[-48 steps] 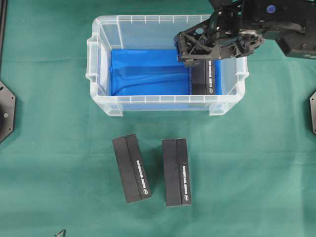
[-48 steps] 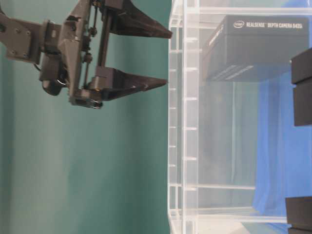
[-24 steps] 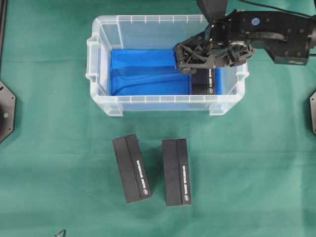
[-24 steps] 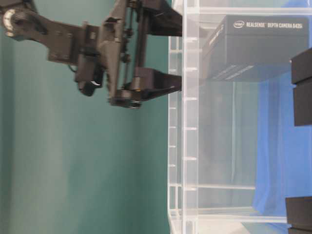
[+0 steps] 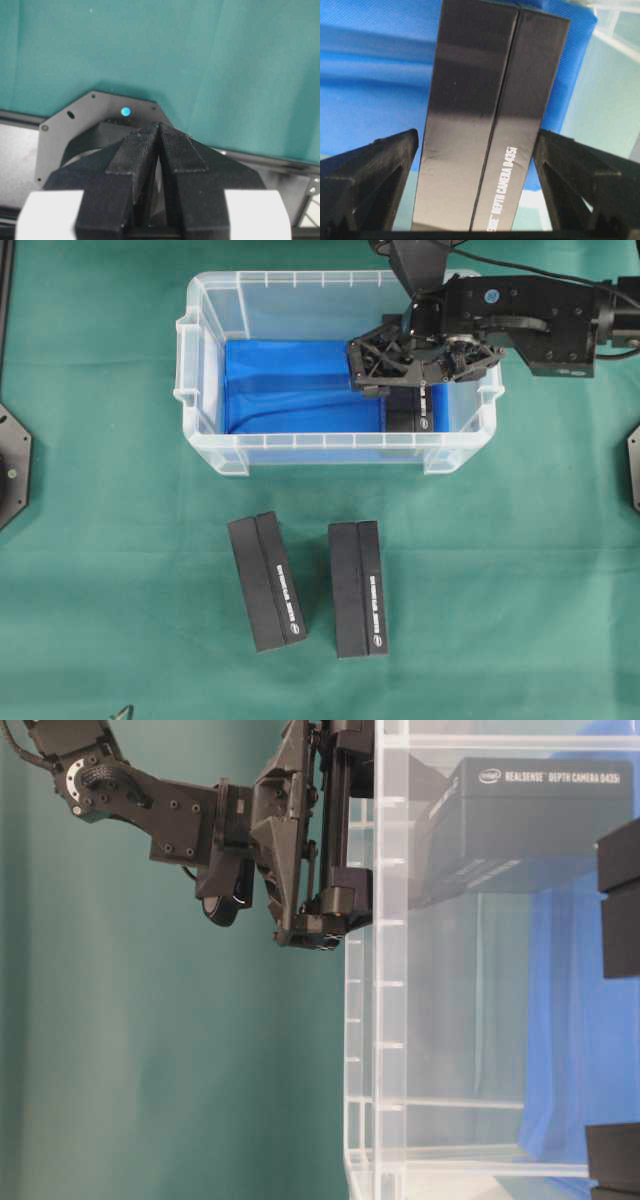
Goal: Take the box out of the case with the right arm.
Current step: 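Lower the right gripper around the last box and close it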
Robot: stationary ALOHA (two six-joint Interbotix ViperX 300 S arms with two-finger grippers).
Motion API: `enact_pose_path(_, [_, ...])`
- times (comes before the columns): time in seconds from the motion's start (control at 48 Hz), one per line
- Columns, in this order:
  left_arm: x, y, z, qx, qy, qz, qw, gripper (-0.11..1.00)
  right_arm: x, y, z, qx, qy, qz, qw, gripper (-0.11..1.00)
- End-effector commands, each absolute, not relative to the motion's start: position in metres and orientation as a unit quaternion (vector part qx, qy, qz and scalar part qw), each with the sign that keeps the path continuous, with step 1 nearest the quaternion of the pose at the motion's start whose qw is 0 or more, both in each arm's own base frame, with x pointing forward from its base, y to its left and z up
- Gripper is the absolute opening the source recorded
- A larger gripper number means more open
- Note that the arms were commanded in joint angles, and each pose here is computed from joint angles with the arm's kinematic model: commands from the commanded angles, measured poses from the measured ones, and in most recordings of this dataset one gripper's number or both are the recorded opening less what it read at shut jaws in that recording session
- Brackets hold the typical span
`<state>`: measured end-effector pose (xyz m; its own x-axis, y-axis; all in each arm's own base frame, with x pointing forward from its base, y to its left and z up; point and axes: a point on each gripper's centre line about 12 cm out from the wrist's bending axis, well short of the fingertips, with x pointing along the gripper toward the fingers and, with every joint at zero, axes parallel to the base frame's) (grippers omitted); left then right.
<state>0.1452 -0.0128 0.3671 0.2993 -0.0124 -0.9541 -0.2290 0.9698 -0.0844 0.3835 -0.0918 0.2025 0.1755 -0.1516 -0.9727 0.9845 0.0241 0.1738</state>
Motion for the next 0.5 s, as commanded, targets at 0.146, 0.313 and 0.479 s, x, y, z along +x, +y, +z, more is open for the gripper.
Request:
enact_pose_path(0.146, [0.1471,-0.0129,0.3696,-0.102,0.584,0.067,0.803,0.0,0.3853,-0.0926,0.201,0.507,0.415,-0.487,0.578,0.93])
enact_pose_path(0.313, [0.1466,-0.0128,0.3698,-0.102,0.584,0.067,0.803,0.0,0.3845,-0.0931,0.2015,0.512,0.411,-0.492,0.571,0.9])
enact_pose_path(0.479, [0.1468,-0.0128,0.3698,-0.102,0.583,0.067,0.803,0.0,0.3848,-0.0931,0.202,0.52,0.404,-0.497,0.565,0.66])
